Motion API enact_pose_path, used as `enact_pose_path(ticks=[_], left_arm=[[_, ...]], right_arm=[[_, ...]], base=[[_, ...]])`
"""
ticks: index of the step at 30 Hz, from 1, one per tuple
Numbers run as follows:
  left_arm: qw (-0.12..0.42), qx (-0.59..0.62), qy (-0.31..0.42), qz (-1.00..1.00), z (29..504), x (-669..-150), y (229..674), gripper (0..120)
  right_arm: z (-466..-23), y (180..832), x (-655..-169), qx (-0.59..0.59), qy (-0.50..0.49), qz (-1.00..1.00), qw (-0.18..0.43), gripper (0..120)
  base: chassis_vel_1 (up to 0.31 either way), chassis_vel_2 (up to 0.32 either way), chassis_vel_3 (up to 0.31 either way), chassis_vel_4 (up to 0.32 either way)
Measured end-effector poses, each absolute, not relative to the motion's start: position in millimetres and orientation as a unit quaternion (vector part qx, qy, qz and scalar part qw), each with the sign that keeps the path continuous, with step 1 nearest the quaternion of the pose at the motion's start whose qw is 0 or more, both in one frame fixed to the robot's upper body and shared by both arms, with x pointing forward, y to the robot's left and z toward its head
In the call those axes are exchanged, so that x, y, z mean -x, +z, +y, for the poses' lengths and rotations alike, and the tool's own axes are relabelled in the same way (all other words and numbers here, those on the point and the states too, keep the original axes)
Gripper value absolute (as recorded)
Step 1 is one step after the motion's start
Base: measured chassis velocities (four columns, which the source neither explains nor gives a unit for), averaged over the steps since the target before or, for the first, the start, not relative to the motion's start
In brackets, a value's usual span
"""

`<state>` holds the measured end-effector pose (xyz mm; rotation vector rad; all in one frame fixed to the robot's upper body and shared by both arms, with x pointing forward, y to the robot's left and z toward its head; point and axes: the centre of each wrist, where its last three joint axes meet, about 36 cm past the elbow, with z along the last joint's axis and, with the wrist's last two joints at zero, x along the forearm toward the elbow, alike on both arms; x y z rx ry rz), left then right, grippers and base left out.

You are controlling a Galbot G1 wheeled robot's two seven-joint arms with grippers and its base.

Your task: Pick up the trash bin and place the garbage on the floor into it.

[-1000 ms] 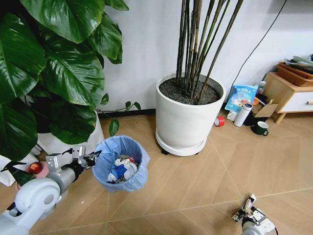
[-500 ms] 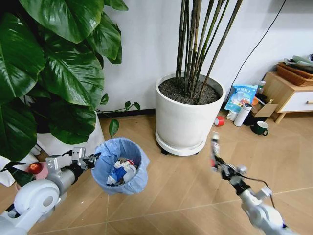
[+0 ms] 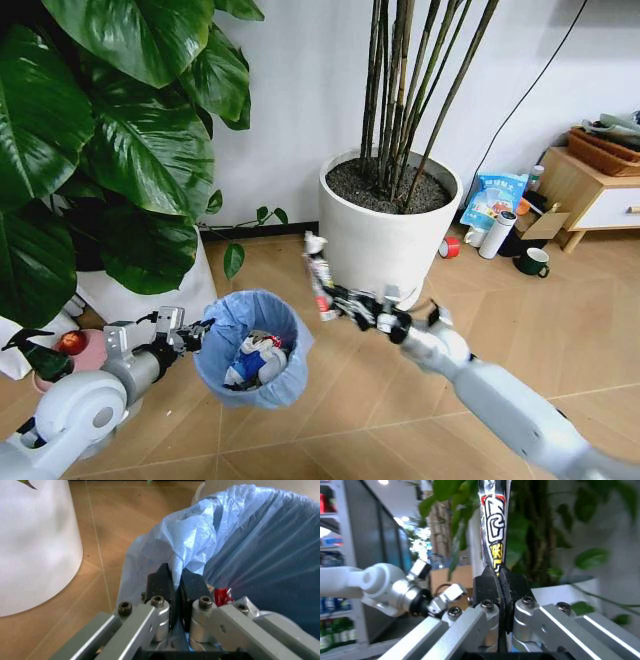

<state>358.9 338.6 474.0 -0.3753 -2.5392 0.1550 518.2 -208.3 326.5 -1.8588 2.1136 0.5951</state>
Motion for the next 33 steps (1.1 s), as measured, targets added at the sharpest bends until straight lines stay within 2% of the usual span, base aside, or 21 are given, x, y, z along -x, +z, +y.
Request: enact_pose_path(ticks=[9,13,18,20,23,24,27,28,31,33], left_arm=[[0.280,0.149,0.062,-0.946,332.1,-359.9,472.2,0],[0.278,0.149,0.062,-0.947,332.3,-361.8,473.7,0],[0.279,0.148,0.061,-0.947,333.5,-362.4,473.3,0],[0.279,0.148,0.062,-0.947,333.9,-362.9,473.7,0],[0.277,0.145,0.063,-0.948,335.5,-364.8,475.2,0],[0.277,0.145,0.063,-0.948,335.5,-364.8,475.2,0],[0.275,0.143,0.063,-0.949,337.4,-366.3,477.1,0],[0.275,0.143,0.063,-0.949,337.4,-366.3,477.1,0],[0.274,0.142,0.063,-0.949,338.1,-367.1,479.0,0],[0.273,0.141,0.063,-0.949,338.5,-367.4,479.5,0]], right_arm=[[-143.4,310.3,-525.6,0.671,0.227,0.696,0.115,0],[-129.2,305.9,-529.7,0.677,0.227,0.692,0.108,0],[-132.8,302.2,-530.5,0.679,0.217,0.694,0.096,0],[-138.4,298.3,-530.5,0.680,0.209,0.698,0.087,6],[-147.5,296.1,-530.2,0.679,0.203,0.702,0.077,20],[-147.5,296.1,-530.2,0.679,0.203,0.702,0.077,20],[-158.4,295.3,-530.2,0.677,0.196,0.706,0.068,36],[-158.4,295.3,-530.2,0.677,0.196,0.706,0.068,36],[-162.9,296.7,-531.1,0.677,0.193,0.707,0.067,50],[-165.5,297.7,-531.4,0.677,0.191,0.708,0.067,55]], base=[[0.000,0.000,0.000,0.000],[0.000,0.000,0.000,0.000],[0.000,0.000,0.000,0.000],[0.000,0.000,0.000,0.000],[0.000,0.000,0.000,0.000],[0.000,0.000,0.000,0.000],[0.000,0.000,0.000,0.000],[0.000,0.000,0.000,0.000],[0.000,0.000,0.000,0.000],[0.000,0.000,0.000,0.000]])
